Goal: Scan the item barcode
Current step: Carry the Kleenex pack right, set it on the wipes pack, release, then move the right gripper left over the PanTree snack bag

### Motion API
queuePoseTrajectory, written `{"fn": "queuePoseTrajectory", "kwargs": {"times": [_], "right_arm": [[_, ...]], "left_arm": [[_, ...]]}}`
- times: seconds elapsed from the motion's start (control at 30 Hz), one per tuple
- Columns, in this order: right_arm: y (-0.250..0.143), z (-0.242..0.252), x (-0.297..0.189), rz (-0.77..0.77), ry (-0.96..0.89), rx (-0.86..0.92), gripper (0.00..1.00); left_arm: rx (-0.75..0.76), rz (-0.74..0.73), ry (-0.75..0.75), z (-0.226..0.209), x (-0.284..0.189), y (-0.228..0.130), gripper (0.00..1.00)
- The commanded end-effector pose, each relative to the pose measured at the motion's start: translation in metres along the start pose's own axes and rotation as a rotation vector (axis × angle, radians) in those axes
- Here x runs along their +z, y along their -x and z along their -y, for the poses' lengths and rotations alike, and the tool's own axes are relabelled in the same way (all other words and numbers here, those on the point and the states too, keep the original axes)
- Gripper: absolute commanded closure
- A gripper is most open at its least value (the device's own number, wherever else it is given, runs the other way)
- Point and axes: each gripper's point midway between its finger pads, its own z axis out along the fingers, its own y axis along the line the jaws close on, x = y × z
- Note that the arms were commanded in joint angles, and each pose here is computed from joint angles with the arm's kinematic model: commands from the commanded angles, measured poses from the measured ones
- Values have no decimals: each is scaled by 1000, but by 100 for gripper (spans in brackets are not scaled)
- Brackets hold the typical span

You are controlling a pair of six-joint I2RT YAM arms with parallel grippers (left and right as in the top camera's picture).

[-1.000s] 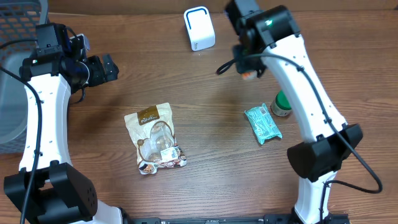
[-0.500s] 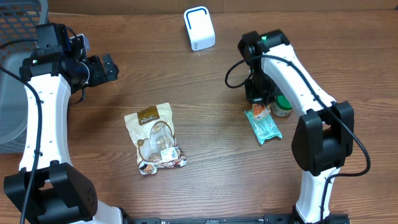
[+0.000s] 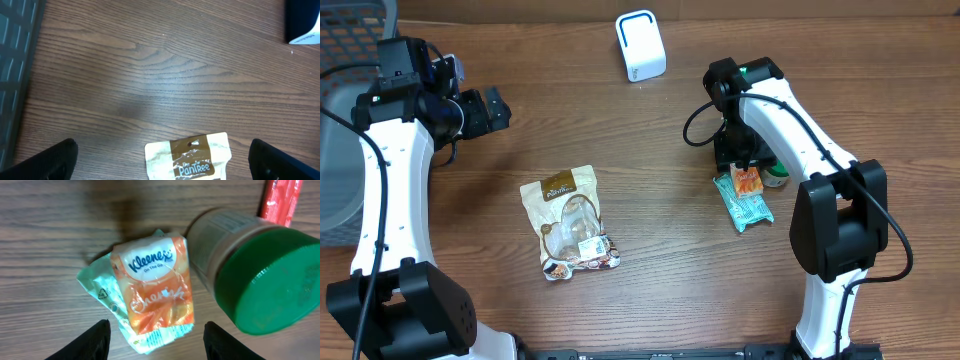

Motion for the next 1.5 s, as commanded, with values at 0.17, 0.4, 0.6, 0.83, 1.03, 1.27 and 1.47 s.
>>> {"fn": "queuePoseTrajectory", "kwargs": {"times": [0.17,0.4,0.6,0.83,1.03,1.27,1.47], "right_arm": [[-2,-62,-10,-26,323,6,39],[-1,-81,-15,-19,393,-13,0],[5,-82,-16,7,402,-13,0],[27,-89,-20,97,432,-14,0],[50,-96,-27,195,464,-15,0],[69,-101,-35,281,491,-16,0],[75,-103,-38,306,499,-16,0]], "left_arm": [[-7,3,4,0,0,1,0],[-7,3,4,0,0,1,1],[-7,3,4,0,0,1,0],[-7,4,4,0,0,1,0],[-7,3,4,0,0,1,0],[-7,4,4,0,-1,1,0],[-7,3,4,0,0,1,0]]}}
